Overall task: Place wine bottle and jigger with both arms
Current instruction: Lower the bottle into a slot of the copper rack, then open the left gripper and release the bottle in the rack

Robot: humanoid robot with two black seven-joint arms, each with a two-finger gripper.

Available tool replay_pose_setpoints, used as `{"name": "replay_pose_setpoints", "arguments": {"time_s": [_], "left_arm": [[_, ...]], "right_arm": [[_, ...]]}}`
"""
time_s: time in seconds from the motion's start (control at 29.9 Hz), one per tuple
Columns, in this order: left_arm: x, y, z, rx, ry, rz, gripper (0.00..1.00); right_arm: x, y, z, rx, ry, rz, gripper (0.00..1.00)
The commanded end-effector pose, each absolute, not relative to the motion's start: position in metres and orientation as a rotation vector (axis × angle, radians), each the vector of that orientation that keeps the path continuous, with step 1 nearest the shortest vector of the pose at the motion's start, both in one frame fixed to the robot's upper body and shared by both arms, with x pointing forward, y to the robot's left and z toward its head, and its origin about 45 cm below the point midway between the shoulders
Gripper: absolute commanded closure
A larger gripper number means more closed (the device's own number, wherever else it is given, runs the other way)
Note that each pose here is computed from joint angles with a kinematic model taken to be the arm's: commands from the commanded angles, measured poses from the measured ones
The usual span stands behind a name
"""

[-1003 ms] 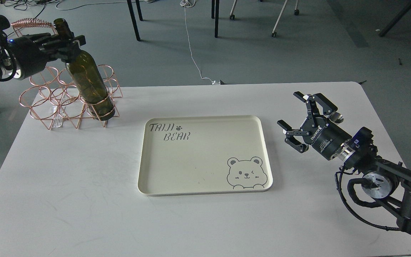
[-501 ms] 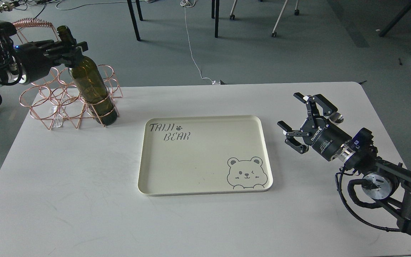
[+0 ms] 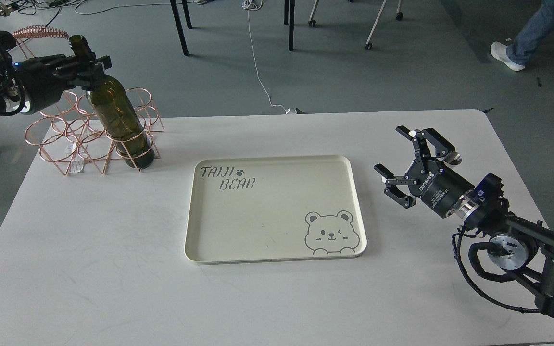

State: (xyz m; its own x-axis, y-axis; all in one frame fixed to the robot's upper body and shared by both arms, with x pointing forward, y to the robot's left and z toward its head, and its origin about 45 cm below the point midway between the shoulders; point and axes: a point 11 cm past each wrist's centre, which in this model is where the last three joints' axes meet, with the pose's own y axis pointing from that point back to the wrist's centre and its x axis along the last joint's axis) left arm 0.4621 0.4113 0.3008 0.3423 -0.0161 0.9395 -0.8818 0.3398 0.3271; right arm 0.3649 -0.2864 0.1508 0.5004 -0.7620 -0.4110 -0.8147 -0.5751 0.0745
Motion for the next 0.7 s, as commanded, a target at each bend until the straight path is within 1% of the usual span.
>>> {"name": "replay_pose_setpoints", "arguments": {"time_s": [0.0,0.2,0.37,0.43,0.5,0.67], "left_arm": [[0.4620,0.4125,0.3010,1.073,-1.067,0.733,0.68],[0.4620,0.4120,0.3011,1.073,-1.068,0.731,0.65],[0.4620,0.4120,0.3011,1.072,-1.068,0.732,0.54],[0.4619,0.4120,0.3010,1.072,-1.066,0.731,0.45],[0.4619,0.4120,0.3010,1.072,-1.066,0.731,0.32],[0.4621,0.4120,0.3022,1.072,-1.069,0.732,0.15]], "right_arm": [[0.3649,-0.2864,0.1508,-2.607,1.378,0.615,0.01],[0.3649,-0.2864,0.1508,-2.607,1.378,0.615,0.01],[0.3649,-0.2864,0.1508,-2.607,1.378,0.615,0.01],[0.3649,-0.2863,0.1508,-2.609,1.377,0.614,0.01],[0.3649,-0.2863,0.1508,-2.609,1.377,0.614,0.01],[0.3649,-0.2863,0.1508,-2.609,1.377,0.614,0.01]]}}
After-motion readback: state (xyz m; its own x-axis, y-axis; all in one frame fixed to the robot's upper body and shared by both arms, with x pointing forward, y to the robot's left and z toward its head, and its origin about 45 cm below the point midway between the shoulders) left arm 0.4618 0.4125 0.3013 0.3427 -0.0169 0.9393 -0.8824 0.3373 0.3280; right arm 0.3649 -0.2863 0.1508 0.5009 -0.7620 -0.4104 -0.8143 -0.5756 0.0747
